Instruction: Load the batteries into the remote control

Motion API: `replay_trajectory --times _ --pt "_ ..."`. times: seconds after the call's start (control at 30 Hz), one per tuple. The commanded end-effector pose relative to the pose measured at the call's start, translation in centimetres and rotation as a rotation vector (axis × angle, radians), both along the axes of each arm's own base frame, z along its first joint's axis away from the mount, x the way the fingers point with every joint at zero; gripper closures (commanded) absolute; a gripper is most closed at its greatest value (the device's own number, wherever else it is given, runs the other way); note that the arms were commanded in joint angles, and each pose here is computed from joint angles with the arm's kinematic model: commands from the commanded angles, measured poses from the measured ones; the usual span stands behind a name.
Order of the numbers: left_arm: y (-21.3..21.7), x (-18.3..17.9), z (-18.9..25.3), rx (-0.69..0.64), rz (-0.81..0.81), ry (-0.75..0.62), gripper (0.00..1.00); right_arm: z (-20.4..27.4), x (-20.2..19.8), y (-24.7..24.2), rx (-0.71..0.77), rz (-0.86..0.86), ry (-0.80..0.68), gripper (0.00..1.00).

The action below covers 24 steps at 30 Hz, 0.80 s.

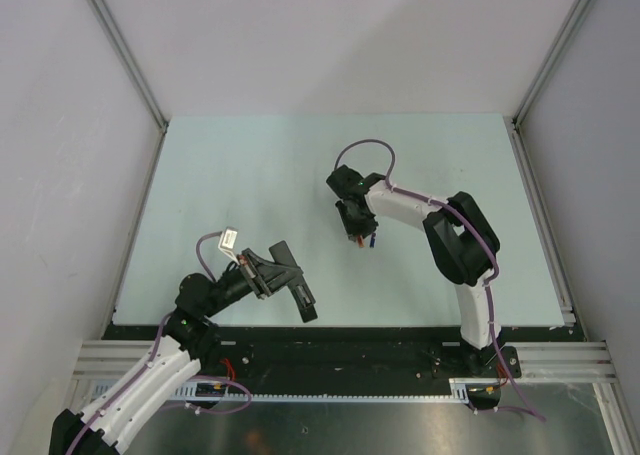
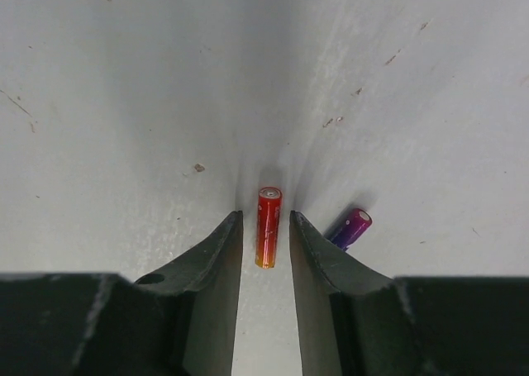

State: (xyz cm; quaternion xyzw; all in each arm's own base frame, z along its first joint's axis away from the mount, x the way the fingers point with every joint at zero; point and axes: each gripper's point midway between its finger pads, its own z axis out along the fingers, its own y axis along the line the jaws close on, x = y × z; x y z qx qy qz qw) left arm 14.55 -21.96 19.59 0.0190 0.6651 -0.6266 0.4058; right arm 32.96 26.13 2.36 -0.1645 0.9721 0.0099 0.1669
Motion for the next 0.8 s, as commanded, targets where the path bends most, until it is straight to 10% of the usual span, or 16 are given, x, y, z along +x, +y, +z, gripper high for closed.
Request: replay_trajectory --times 0.0,0.77 --pt "0.0 0.05 0.53 -0.003 0.004 -0.042 1.0 -0.47 0.22 -0.05 0.014 0.01 0.006 0.67" --pt "0.08 -0.05 0.18 -0.008 0.006 -0.035 1.0 -1.12 0.72 0.12 0.02 0.014 0.016 0.68"
